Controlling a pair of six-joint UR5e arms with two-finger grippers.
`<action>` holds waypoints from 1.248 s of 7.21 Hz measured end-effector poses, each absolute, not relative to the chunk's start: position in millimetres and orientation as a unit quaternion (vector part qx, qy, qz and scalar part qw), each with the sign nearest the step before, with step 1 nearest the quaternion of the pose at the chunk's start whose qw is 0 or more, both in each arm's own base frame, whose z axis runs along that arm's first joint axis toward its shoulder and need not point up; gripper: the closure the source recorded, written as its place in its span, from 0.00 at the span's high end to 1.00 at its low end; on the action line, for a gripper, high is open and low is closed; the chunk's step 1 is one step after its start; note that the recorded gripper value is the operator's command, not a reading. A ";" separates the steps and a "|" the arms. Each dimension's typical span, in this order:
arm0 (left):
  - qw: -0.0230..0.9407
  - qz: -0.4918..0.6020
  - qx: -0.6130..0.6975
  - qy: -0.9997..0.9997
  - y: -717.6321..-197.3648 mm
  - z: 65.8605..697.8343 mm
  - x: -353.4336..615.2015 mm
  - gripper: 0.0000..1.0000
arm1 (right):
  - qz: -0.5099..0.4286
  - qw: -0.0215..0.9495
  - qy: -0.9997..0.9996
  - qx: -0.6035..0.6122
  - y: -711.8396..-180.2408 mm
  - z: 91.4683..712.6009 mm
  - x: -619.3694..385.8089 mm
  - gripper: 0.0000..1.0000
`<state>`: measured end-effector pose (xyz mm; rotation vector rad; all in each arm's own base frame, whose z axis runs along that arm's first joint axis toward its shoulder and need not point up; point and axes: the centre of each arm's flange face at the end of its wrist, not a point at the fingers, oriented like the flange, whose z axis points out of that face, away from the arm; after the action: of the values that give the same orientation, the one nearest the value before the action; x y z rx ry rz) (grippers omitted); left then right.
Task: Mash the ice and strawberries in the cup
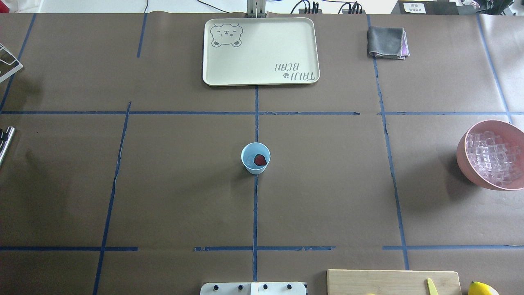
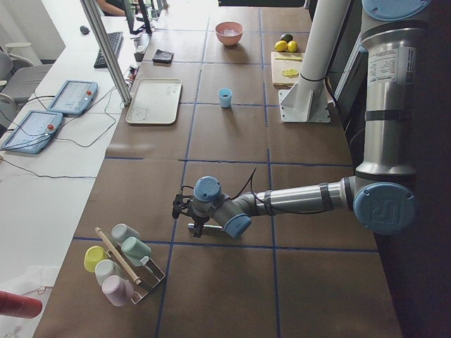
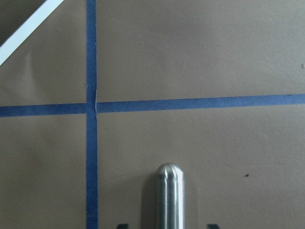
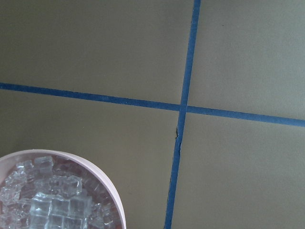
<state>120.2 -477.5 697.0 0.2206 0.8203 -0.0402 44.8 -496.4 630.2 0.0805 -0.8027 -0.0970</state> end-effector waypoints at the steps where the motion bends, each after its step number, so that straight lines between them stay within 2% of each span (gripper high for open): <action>1: 0.911 -0.019 0.108 0.397 -477.6 697.0 120.1 1.00 | -0.047 0.919 -0.389 0.039 -496.5 630.4 44.9 1.00; 5: 0.905 0.012 0.117 0.410 -482.1 680.6 117.7 1.00 | -0.048 0.919 -0.389 0.041 -496.6 629.7 45.0 1.00; 9: 0.905 0.061 0.103 0.409 -491.7 679.0 38.6 1.00 | -0.047 0.919 -0.389 0.041 -496.6 630.2 45.6 1.00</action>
<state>38.6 -491.7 679.0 0.2123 0.8443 0.1258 45.6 -496.6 630.2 0.0838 -0.7992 -0.0975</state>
